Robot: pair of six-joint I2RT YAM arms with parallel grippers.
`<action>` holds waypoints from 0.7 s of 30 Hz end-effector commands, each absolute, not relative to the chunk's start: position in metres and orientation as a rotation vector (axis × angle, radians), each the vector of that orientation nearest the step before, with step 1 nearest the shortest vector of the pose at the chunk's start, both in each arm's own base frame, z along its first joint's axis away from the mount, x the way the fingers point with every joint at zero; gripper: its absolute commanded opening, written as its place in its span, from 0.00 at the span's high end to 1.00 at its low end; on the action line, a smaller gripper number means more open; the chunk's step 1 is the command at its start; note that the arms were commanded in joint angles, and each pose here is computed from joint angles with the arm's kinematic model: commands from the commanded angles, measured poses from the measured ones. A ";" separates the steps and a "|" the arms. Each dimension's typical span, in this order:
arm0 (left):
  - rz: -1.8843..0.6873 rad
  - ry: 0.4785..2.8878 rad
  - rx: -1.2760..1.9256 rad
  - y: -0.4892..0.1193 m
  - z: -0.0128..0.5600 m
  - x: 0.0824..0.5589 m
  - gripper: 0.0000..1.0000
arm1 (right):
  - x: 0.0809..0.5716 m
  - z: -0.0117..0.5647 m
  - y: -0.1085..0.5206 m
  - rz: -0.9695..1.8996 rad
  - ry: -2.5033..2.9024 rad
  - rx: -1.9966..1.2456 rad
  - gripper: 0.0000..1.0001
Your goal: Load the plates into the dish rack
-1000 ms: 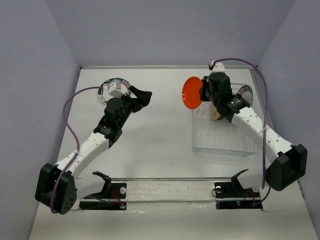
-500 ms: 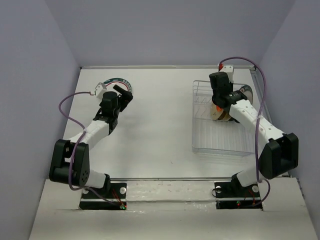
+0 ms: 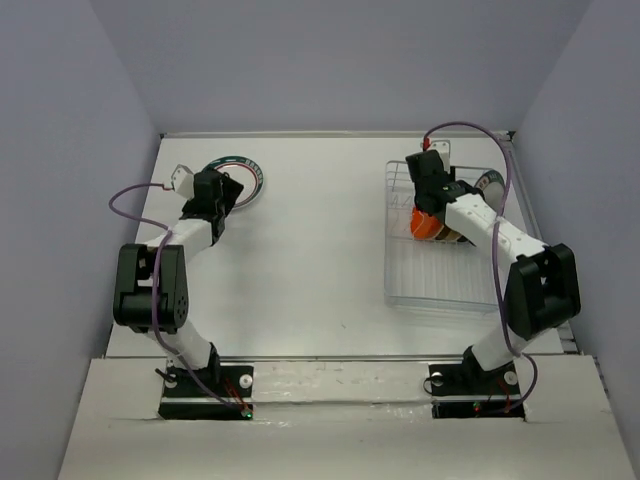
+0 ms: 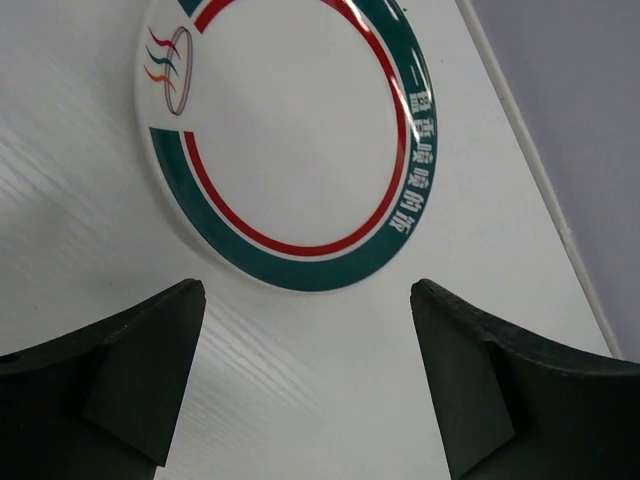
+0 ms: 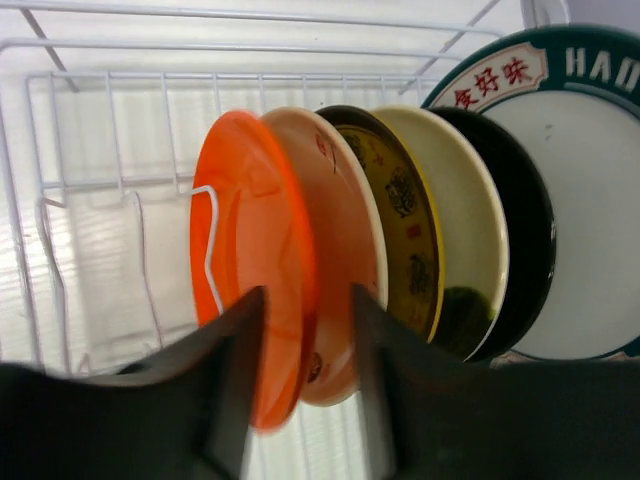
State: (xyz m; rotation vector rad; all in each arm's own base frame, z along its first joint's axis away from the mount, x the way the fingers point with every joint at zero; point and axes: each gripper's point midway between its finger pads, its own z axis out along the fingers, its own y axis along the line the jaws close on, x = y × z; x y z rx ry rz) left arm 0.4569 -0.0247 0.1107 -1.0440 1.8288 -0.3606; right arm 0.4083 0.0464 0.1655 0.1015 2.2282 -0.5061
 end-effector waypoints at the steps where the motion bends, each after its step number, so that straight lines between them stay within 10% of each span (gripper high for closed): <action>1: -0.267 1.802 -1.097 0.009 0.106 0.476 0.07 | 0.416 0.207 0.050 -0.404 2.115 0.182 0.31; 15: -0.307 1.835 -1.200 0.045 0.052 0.516 0.34 | 0.372 0.301 0.097 0.134 1.903 0.087 0.16; 21: -0.361 1.837 -1.197 0.041 0.040 0.528 0.89 | 0.354 0.313 0.140 0.385 1.864 0.010 0.16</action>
